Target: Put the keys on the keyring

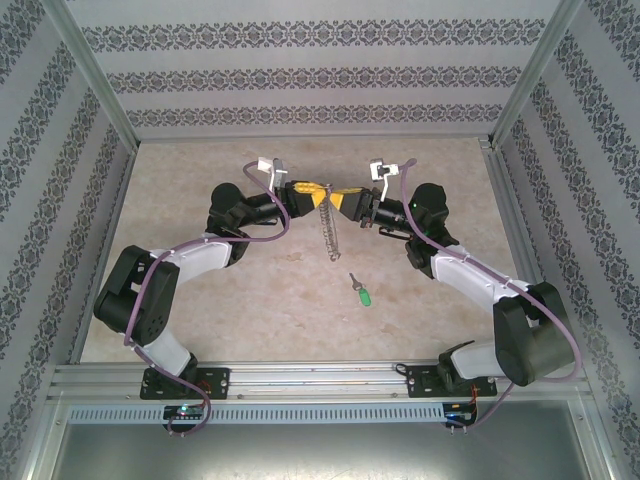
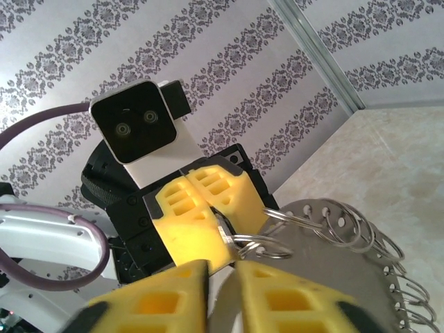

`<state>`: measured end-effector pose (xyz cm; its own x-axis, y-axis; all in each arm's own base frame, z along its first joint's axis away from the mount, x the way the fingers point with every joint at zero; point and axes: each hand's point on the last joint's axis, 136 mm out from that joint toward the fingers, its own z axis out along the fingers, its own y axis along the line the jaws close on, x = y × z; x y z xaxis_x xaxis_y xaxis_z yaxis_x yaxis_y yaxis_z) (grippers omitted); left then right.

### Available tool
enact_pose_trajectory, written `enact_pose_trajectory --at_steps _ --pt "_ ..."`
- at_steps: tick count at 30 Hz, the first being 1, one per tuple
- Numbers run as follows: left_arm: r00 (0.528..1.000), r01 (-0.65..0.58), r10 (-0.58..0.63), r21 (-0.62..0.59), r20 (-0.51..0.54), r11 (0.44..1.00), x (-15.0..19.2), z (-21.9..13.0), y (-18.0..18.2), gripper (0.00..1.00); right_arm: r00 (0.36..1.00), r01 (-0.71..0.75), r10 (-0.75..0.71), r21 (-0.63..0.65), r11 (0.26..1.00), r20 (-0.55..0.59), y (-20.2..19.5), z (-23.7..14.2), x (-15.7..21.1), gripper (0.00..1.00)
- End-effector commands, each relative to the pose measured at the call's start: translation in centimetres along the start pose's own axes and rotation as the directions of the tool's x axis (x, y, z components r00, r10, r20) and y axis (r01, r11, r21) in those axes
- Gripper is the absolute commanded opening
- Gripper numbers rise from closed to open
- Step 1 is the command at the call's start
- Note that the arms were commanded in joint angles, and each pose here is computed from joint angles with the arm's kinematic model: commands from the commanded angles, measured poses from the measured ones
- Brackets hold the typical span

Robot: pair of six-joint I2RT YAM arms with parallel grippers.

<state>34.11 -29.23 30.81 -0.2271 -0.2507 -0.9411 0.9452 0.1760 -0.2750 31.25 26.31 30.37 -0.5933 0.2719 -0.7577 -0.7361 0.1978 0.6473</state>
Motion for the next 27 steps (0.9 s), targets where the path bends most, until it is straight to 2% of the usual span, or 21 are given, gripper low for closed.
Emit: enact_pose_trajectory --at_steps 1,4,11,22,27 --pt "0.999 -0.042 0.043 0.079 -0.011 0.996 -0.5 0.1 -2.1 0.0 0.991 0.109 -0.107 -0.023 0.994 0.08 2.2 -0.9 -2.9 0.33" --pt "0.999 -0.048 0.05 0.075 -0.023 0.996 -0.3 0.0 -2.2 0.0 0.989 0.114 -0.114 0.0 0.993 0.093 2.4 -2.0 -3.3 0.35" --pt "0.997 -0.048 0.053 0.079 -0.061 0.996 -0.1 0.2 -2.2 0.0 0.993 0.11 -0.11 0.003 0.994 0.032 2.8 -1.9 -2.3 0.36" --pt "0.996 -0.037 0.045 0.102 -0.075 0.994 -0.2 0.4 -2.4 0.0 0.995 0.093 -0.095 -0.037 0.995 -0.039 2.6 0.4 -1.0 0.35" --pt "0.996 -0.041 0.049 0.102 -0.08 0.994 -0.3 0.5 -2.4 0.0 0.994 0.076 -0.079 -0.046 0.996 -0.073 2.2 0.9 0.1 0.32"
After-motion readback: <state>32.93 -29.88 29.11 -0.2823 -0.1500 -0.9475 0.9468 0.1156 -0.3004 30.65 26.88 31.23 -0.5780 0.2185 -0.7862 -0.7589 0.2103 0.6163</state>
